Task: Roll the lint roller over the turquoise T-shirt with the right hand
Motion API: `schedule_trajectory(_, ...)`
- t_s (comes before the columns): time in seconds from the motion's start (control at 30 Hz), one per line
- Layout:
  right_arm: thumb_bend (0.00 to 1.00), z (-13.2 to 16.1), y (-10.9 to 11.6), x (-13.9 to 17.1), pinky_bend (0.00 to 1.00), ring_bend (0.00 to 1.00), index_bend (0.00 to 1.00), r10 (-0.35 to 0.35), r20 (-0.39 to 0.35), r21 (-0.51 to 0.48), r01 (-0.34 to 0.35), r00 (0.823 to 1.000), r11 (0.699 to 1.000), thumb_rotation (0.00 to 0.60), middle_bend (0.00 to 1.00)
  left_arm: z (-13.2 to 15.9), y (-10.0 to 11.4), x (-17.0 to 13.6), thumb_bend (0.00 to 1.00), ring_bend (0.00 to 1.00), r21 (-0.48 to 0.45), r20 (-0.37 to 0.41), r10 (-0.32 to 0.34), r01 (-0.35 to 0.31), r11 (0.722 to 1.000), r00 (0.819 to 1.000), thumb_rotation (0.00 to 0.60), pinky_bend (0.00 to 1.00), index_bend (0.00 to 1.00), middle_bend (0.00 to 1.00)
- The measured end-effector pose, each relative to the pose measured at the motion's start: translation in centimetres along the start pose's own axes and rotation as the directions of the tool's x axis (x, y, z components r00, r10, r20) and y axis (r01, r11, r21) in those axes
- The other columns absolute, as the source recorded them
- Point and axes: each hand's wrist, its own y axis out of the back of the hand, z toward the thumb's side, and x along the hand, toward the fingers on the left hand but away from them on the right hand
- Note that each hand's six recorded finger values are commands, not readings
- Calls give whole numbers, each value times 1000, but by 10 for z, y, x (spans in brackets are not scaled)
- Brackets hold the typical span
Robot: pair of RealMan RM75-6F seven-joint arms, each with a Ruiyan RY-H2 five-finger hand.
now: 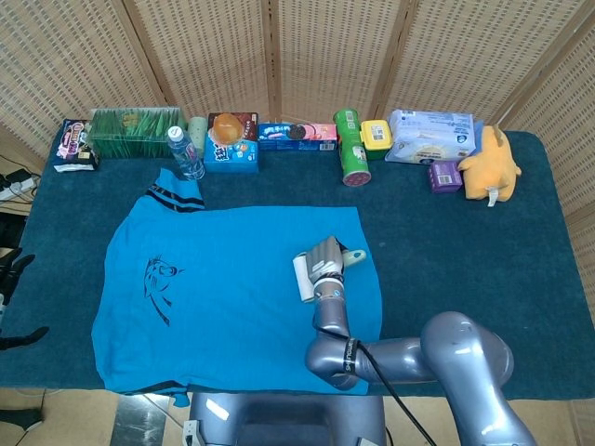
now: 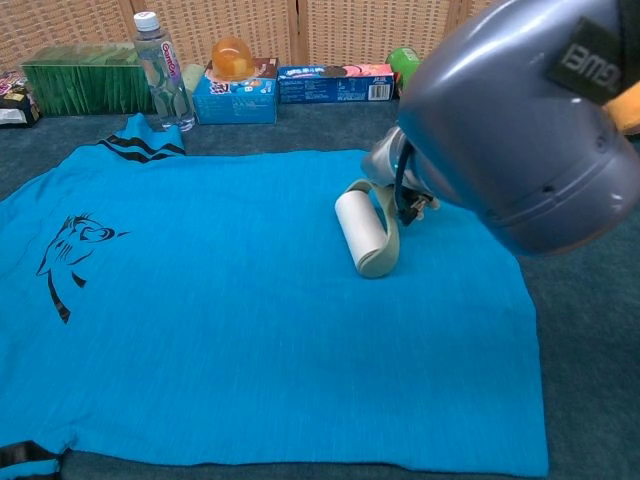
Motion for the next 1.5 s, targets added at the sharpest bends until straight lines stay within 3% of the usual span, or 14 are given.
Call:
schedule_trajectory(0.4,1000,-60,-38,-15,1000,990,681,-6,101,99,-4,995,995,600,706,3,-3,0,114,0,13,0,-4,4,1000,1000,600,79,0,0)
schedule_trajectory(0.63,1000,-69,-43,-16,1000,990,681,-3,102,83,-5,995,997,600,705,3,-3,0,114,0,13,0,-3,3,1000,1000,600,80,0,0)
schedule_trajectory(0.87,1000,-48,-31,-12,1000,990,682,-11,67,82,5,998,997,600,706,2,-2,-1,114,0,8,-3,0,0,1000,1000,600,80,0,0)
schedule_trajectory(1.2,1000,5,-5,0,1000,990,681,-20,32,95,17,999,995,600,706,-1,1,-1,114,0,-3,-2,5,-5,1000,1000,600,79,0,0)
schedule_trajectory(1.5,1000,36,4,13,1000,990,682,-21,15,107,20,1000,994,600,705,-1,1,-1,114,0,-1,1,4,-4,1000,1000,600,80,0,0)
